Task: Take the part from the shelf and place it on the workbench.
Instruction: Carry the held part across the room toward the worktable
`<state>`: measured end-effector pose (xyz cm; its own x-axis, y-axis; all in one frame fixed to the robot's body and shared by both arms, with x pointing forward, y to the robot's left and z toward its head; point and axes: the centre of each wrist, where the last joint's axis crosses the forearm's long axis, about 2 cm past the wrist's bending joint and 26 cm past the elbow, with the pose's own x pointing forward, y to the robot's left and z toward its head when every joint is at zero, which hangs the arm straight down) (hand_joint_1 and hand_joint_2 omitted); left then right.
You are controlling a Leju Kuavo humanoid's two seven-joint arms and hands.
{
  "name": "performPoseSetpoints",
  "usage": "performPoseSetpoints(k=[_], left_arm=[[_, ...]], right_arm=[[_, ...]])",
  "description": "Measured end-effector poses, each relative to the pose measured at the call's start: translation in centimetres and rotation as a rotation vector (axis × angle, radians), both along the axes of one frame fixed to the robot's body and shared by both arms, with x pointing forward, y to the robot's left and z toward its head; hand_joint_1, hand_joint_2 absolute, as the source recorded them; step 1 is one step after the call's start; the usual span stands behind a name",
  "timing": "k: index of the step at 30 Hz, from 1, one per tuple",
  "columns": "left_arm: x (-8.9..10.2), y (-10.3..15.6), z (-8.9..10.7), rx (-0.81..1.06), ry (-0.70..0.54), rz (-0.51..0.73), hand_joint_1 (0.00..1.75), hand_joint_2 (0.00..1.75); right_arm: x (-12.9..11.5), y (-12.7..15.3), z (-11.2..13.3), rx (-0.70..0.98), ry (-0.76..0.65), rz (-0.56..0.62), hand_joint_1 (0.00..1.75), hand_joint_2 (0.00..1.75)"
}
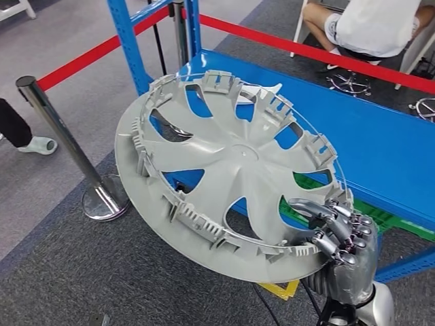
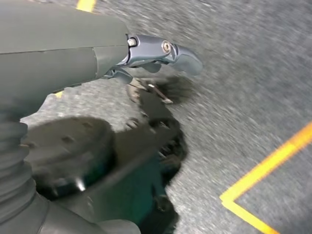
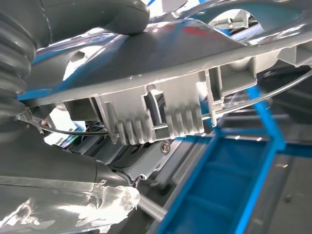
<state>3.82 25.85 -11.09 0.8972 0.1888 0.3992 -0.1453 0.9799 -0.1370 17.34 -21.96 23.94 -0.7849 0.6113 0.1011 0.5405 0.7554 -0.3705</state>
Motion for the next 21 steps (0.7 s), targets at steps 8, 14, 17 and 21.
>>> performPoseSetpoints(k=[8, 14, 17, 21], left_arm=[[-0.03, 0.32, -0.03, 0.073, 0.069, -0.021, 0.00, 1.75], [-0.29, 0.54, -0.07, 0.073, 0.039, -0.001, 0.00, 1.75], [-0.17, 0.53, -0.05, 0.073, 0.016, -0.002, 0.00, 1.75], [-0.01, 0.38, -0.03, 0.031, -0.002, -0.018, 0.00, 1.75]], right_arm=[[0.04, -0.03, 0.01, -0.020, -0.008, -0.005, 1.75, 1.75], [-0.01, -0.02, 0.00, -0.026, -0.013, -0.013, 1.75, 1.75], [-0.07, -0.04, -0.04, -0.024, -0.016, -0.018, 1.75, 1.75], [-0.08, -0.06, -0.07, -0.015, -0.015, -0.014, 1.75, 1.75]])
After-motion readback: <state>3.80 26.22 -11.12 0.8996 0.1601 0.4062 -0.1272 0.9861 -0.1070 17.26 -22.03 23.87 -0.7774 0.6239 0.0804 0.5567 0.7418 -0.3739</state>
